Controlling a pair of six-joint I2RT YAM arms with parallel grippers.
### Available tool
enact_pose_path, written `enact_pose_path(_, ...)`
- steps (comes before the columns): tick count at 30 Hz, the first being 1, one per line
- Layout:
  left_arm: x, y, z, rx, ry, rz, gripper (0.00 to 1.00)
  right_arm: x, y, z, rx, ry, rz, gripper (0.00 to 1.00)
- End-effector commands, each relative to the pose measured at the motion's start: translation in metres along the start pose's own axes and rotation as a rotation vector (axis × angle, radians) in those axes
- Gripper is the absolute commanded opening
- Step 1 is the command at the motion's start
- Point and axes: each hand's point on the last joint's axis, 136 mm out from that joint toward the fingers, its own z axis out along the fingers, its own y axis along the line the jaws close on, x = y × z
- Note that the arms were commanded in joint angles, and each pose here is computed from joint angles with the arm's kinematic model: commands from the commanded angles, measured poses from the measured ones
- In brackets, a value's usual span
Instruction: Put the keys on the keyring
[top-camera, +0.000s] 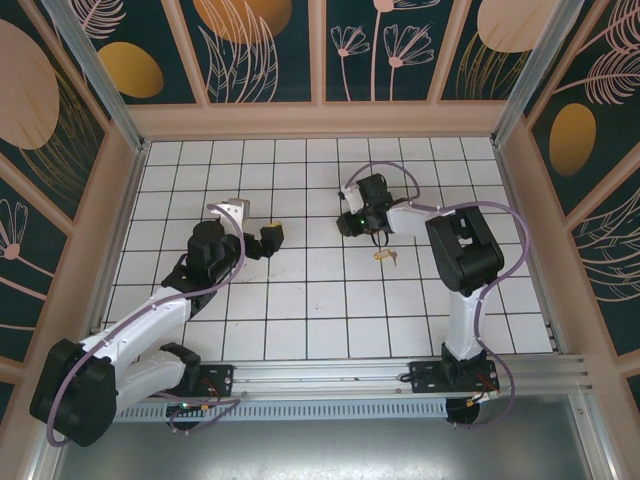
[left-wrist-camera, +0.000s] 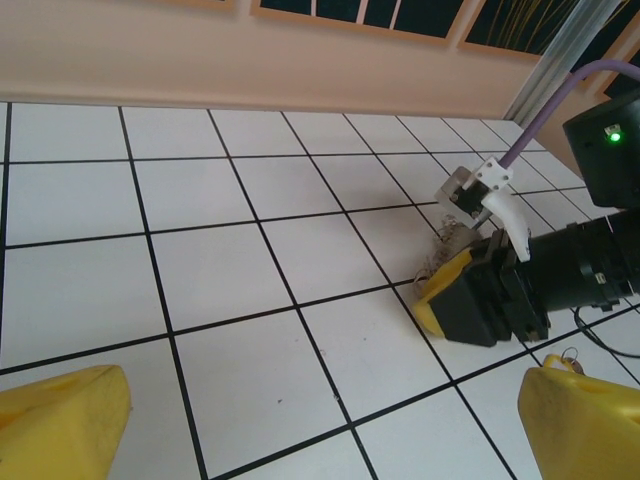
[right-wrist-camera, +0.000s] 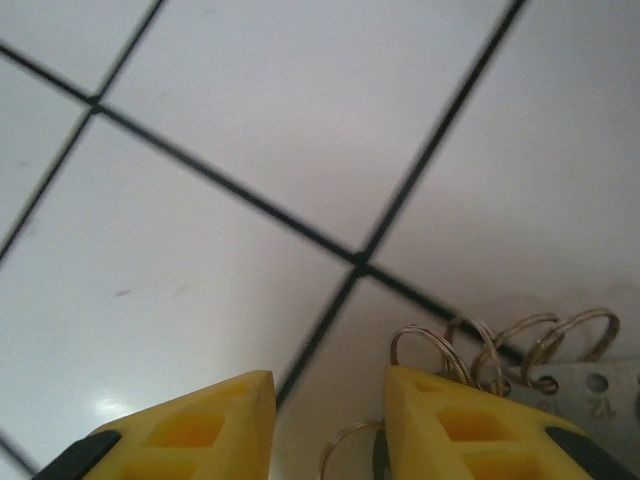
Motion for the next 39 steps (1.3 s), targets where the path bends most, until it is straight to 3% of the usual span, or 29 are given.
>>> enact_pose_path(1,0.001,-0.005,-0.002,0.026,-0.003,-0.017,0.99,0.008,0.035,-0.01,-0.085,0.006,0.014,0.34)
enact_pose_path(12,0.004,-0.006,-0.002,0.036,0.002,-0.03,0.99,0.02,0.019,-0.052,0.103,0.006,-0.046,0.37)
enact_pose_path(20,0.005,-0.006,0.0,0.036,0.009,-0.029,0.99,0.045,0.024,-0.042,0.143,0.09,-0.108,0.35)
enact_pose_path(32,0.002,-0.007,0.002,0.034,0.005,-0.025,0.99,0.042,0.025,-0.018,0.202,0.138,-0.201,0.34)
enact_pose_path(39,0.004,-0.005,0.003,0.026,0.014,-0.023,0.99,0.044,0.021,-0.009,0.25,0.161,-0.231,0.23)
